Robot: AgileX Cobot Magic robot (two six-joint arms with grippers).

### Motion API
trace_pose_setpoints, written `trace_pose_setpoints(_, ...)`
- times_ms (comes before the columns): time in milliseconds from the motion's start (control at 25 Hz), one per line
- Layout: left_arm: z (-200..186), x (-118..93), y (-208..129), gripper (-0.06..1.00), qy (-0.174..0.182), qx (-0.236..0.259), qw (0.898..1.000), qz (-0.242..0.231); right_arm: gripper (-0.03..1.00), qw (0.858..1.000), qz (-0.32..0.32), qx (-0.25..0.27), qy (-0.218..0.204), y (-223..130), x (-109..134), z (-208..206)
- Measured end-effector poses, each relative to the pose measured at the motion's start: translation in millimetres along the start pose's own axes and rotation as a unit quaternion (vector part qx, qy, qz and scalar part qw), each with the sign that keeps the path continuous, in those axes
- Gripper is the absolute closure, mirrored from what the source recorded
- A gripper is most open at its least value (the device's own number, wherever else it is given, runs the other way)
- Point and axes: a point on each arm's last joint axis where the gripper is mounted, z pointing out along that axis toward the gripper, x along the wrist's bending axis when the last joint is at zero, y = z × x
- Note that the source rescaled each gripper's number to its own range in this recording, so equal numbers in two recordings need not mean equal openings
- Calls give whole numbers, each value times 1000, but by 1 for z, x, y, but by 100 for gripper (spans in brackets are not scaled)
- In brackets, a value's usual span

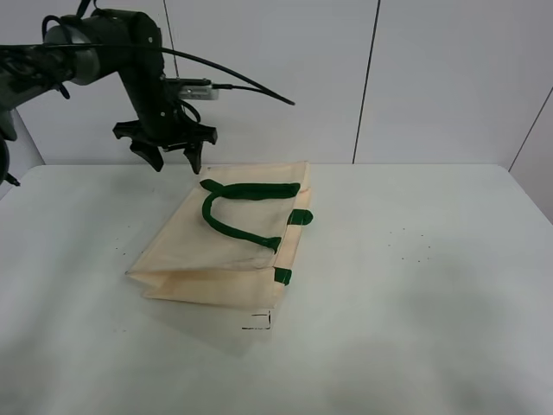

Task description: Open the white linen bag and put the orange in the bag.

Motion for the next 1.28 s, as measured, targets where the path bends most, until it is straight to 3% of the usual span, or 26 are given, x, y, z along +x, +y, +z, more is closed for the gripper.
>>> trace_pose_setpoints(280,4,78,4,8,23,3,997,-71,-3,1000,0,0,0,0,0,0)
trace_pose_setpoints(440,5,103,3,8,30,4,995,-95,-3,1000,0,0,0,0,0,0)
trace_pose_setpoints(680,6,104,0,8,18,11,995,-94,-3,1000,0,0,0,0,0,0)
trace_pose_setpoints(880,7,101,-21,8,11,47,995,-87,-3,1000,0,0,0,0,0,0)
trace_pose_setpoints(1080,-2,98,-64,8,12,99,991,-86,-3,1000,0,0,0,0,0,0)
trace_pose_setpoints(1280,-17,94,-129,8,15,156,984,-84,-3,1000,0,0,0,0,0,0)
